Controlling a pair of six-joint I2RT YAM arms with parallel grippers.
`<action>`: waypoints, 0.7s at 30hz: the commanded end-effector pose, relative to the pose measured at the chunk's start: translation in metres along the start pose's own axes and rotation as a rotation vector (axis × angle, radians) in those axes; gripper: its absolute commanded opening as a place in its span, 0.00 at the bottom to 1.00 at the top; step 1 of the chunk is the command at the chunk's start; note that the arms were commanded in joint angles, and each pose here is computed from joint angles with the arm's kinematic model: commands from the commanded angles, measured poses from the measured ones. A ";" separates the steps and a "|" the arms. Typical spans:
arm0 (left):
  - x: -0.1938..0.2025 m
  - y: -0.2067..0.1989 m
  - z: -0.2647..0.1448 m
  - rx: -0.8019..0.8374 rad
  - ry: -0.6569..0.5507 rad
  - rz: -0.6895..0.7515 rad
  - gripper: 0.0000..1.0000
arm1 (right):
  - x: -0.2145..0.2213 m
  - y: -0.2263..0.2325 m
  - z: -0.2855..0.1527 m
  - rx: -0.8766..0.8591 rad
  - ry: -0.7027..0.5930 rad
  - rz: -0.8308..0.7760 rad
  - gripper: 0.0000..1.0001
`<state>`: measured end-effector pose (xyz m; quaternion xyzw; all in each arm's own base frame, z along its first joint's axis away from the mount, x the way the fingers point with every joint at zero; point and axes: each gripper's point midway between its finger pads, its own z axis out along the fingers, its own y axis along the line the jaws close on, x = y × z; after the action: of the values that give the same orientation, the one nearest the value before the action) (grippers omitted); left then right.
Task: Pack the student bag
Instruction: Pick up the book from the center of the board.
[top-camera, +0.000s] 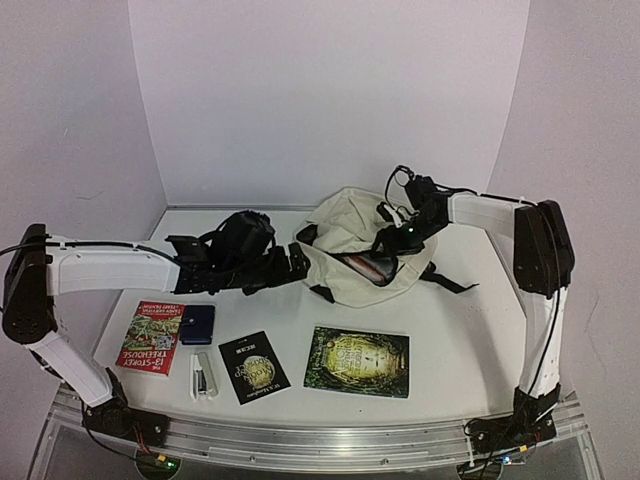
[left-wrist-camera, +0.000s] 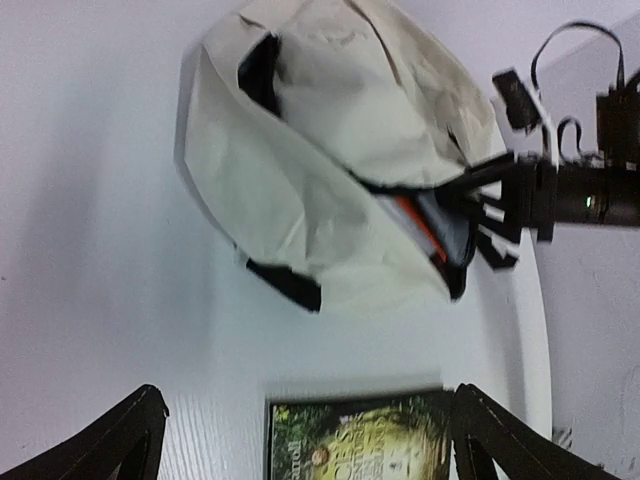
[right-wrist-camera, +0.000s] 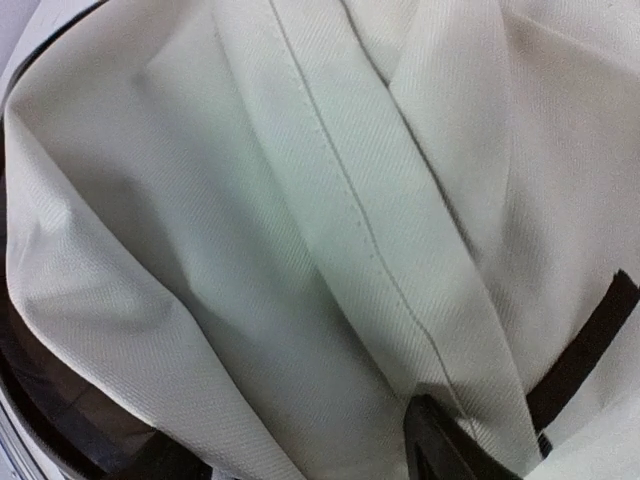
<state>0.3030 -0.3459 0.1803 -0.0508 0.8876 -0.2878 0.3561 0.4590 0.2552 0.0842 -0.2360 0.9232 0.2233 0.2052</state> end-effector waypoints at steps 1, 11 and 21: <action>0.021 -0.028 -0.026 0.238 0.097 0.078 1.00 | 0.009 0.040 -0.056 -0.117 -0.030 -0.003 0.80; 0.089 -0.026 -0.002 0.311 0.306 0.103 0.99 | 0.148 0.075 -0.100 -0.217 0.158 0.024 0.80; 0.113 -0.018 0.025 0.299 0.368 0.060 0.97 | 0.205 0.075 -0.064 -0.309 0.349 0.247 0.74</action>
<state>0.2310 -0.3932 0.1043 0.0845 0.8980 -0.3819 0.2015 0.2346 0.2041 0.0758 -0.2242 0.9203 0.3200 0.0189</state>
